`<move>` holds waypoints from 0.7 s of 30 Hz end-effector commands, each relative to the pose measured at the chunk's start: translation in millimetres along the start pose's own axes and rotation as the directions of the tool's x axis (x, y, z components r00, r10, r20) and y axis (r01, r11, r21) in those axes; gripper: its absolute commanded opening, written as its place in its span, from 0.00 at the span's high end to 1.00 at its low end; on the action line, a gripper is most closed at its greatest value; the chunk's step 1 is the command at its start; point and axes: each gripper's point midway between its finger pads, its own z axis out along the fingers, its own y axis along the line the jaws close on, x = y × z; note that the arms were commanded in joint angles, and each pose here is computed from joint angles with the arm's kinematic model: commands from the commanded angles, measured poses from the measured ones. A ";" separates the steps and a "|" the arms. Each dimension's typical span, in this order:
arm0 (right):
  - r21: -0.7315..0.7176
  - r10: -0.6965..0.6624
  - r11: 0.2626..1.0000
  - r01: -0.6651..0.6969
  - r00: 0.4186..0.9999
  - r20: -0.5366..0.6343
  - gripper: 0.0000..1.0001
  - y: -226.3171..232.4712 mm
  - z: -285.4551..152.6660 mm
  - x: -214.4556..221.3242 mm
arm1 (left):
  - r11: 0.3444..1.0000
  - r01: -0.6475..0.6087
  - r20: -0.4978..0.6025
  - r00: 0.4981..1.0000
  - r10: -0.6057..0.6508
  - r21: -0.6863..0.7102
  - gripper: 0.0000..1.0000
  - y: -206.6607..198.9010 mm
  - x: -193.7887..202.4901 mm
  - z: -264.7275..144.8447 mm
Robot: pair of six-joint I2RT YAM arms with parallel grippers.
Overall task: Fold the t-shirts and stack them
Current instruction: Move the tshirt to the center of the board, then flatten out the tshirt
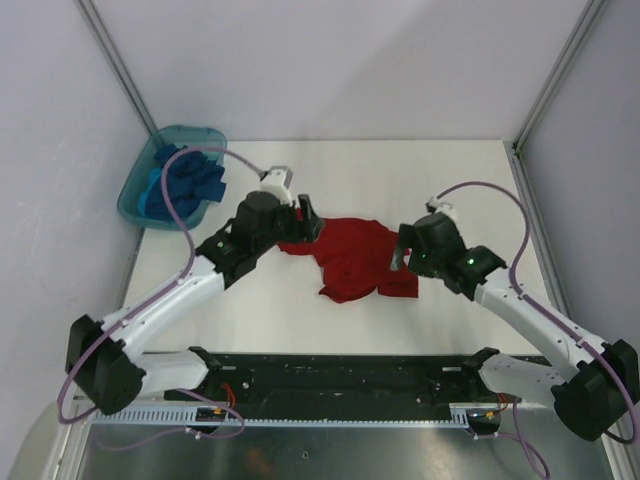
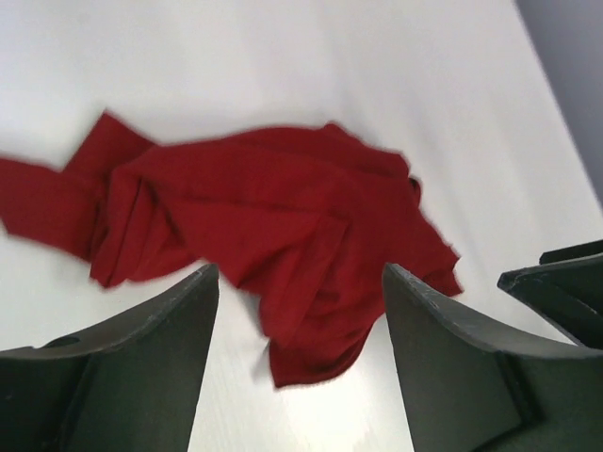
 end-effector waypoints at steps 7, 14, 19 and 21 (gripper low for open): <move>-0.072 0.000 0.997 -0.001 1.000 -0.017 0.20 37.5 24.1 46.9 | 0.992 0.116 -0.190 0.974 -0.123 -0.048 0.36 29.5 99.4 -12.0; 0.037 0.077 0.996 -0.079 0.996 0.049 0.21 11.2 17.8 36.0 | 0.999 0.047 -0.267 0.963 -0.045 -0.001 0.41 -4.3 108.4 28.4; 0.061 0.127 0.989 -0.132 0.989 0.073 0.22 -11.3 9.5 33.6 | 1.000 0.007 -0.307 0.952 -0.005 0.004 0.44 -27.1 118.6 67.5; 0.058 0.145 0.987 -0.149 0.987 0.073 0.22 -17.8 7.6 34.4 | 1.000 -0.001 -0.303 0.953 -0.001 -0.006 0.44 -32.4 117.5 80.9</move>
